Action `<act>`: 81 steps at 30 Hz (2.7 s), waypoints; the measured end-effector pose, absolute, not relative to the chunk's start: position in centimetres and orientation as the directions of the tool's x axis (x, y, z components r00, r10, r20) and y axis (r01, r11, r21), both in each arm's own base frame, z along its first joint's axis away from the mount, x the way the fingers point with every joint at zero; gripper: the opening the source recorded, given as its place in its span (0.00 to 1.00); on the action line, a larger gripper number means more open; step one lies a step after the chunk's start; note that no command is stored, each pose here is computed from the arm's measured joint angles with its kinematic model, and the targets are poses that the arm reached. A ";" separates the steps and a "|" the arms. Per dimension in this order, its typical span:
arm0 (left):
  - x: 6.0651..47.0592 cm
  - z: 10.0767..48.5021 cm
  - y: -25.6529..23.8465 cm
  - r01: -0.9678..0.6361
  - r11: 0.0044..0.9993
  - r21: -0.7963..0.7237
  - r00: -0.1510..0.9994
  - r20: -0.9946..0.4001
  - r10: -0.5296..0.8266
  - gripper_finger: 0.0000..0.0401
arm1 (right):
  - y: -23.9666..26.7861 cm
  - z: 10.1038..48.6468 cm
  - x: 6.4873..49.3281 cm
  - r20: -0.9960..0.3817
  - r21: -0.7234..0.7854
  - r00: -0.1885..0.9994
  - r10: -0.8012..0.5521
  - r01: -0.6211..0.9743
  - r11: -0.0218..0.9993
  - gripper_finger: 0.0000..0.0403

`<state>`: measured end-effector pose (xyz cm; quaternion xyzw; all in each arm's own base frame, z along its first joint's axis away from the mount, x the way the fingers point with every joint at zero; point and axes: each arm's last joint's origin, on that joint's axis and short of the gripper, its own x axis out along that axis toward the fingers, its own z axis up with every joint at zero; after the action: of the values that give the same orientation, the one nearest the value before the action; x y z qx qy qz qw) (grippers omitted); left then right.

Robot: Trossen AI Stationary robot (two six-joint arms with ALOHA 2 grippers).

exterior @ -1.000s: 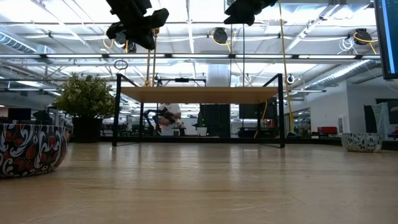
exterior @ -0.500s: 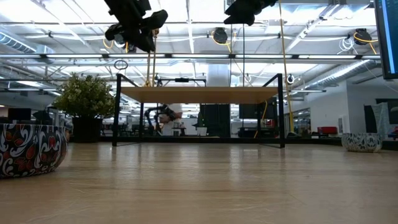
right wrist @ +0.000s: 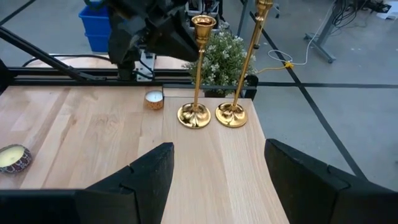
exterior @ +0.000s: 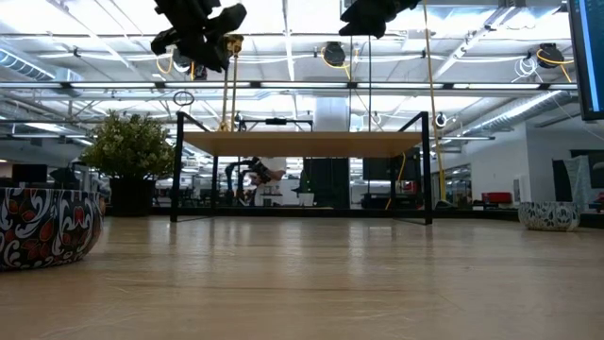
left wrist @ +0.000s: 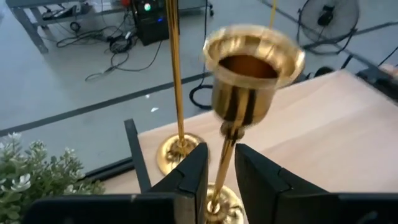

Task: Pick & Place candle stick holders
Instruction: Put the left gold candle holder on the shelf, then put the gold candle holder on the shelf

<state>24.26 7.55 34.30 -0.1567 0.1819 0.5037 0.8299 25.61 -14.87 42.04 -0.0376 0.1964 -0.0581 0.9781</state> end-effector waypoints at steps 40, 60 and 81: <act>21.9 35.3 -5.0 -0.561 0.763 -0.322 0.769 -0.543 0.337 0.20 | -8.8 41.3 19.0 -0.709 0.176 0.702 0.066 0.085 0.981 0.61; 23.0 33.6 -7.5 -0.565 0.796 -0.219 0.744 -0.552 0.376 0.20 | -1.3 43.1 11.7 -0.714 0.556 0.642 0.280 0.275 0.784 0.61; 22.6 33.7 -9.0 -0.503 0.835 -0.224 0.775 -0.543 0.322 0.20 | 2.0 42.8 9.5 -0.762 0.637 0.473 0.442 0.421 0.646 0.61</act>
<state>22.58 -9.03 33.74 -0.1812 0.2501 0.2231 0.9246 9.47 2.05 42.77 0.4206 0.5130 0.0070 0.7482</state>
